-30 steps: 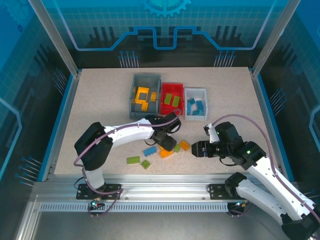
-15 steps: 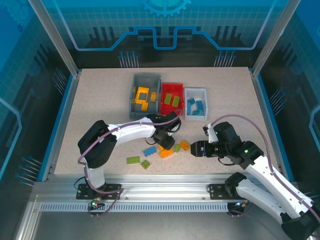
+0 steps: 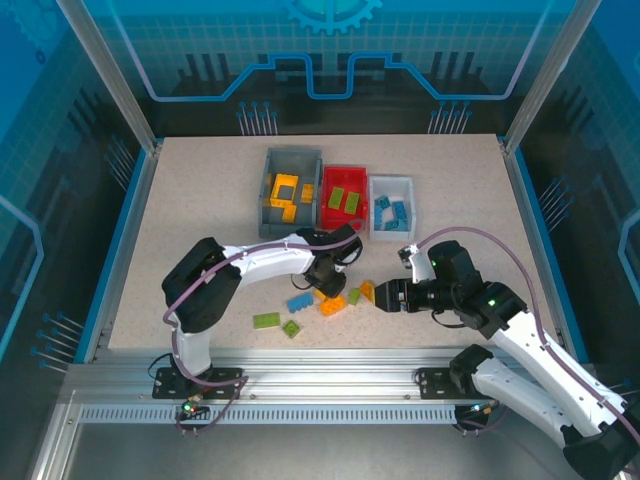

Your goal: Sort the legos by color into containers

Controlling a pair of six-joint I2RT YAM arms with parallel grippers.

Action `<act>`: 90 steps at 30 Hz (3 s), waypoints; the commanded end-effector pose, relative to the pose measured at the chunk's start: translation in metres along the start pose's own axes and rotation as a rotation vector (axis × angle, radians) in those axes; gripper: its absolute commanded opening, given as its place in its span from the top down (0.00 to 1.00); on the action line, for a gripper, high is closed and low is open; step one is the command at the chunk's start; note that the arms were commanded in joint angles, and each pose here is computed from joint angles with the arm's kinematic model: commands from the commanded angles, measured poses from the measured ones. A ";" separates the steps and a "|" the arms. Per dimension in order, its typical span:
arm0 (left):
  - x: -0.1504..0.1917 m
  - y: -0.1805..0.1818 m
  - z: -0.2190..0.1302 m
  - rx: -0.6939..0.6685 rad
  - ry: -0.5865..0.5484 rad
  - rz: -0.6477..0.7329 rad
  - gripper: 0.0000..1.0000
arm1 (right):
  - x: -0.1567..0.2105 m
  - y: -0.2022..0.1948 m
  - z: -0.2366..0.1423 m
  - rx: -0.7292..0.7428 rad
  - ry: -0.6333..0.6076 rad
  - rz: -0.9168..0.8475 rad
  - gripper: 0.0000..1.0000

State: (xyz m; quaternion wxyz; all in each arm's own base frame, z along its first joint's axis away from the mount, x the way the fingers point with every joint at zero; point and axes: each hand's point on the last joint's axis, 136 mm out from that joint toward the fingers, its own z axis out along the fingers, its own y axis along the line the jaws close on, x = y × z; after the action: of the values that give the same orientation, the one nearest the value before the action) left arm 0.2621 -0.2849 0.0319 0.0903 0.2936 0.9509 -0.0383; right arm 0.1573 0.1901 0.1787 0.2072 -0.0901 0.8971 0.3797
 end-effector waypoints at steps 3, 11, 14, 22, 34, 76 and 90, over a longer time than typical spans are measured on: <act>-0.023 0.023 -0.038 -0.053 -0.128 -0.079 0.71 | 0.000 0.008 0.001 -0.038 -0.002 -0.024 0.36; -0.046 0.094 -0.106 -0.098 -0.289 -0.317 0.71 | -0.034 0.026 0.003 -0.043 -0.140 -0.158 0.35; -0.054 0.132 -0.116 -0.112 -0.317 -0.426 0.71 | -0.051 0.038 0.004 0.008 -0.192 -0.246 0.35; -0.094 0.203 -0.108 -0.135 -0.338 -0.572 0.71 | -0.079 0.066 0.034 0.041 -0.212 -0.335 0.34; -0.105 0.253 -0.072 -0.418 -0.248 -0.604 0.71 | -0.080 0.072 0.045 0.040 -0.212 -0.327 0.34; 0.031 0.110 -0.208 0.096 -0.524 -0.807 0.43 | -0.004 0.045 0.090 0.353 0.110 -0.612 0.30; 0.090 0.078 -0.229 0.362 -0.631 -0.850 0.39 | 0.003 0.022 0.199 0.384 0.418 -1.156 0.17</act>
State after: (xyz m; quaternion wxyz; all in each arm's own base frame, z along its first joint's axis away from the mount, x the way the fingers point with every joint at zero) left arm 0.2049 -0.1329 0.2384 0.3141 -0.1217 0.8977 -0.2839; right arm 0.1957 0.3345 0.0678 0.2063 -0.5442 0.8128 0.0244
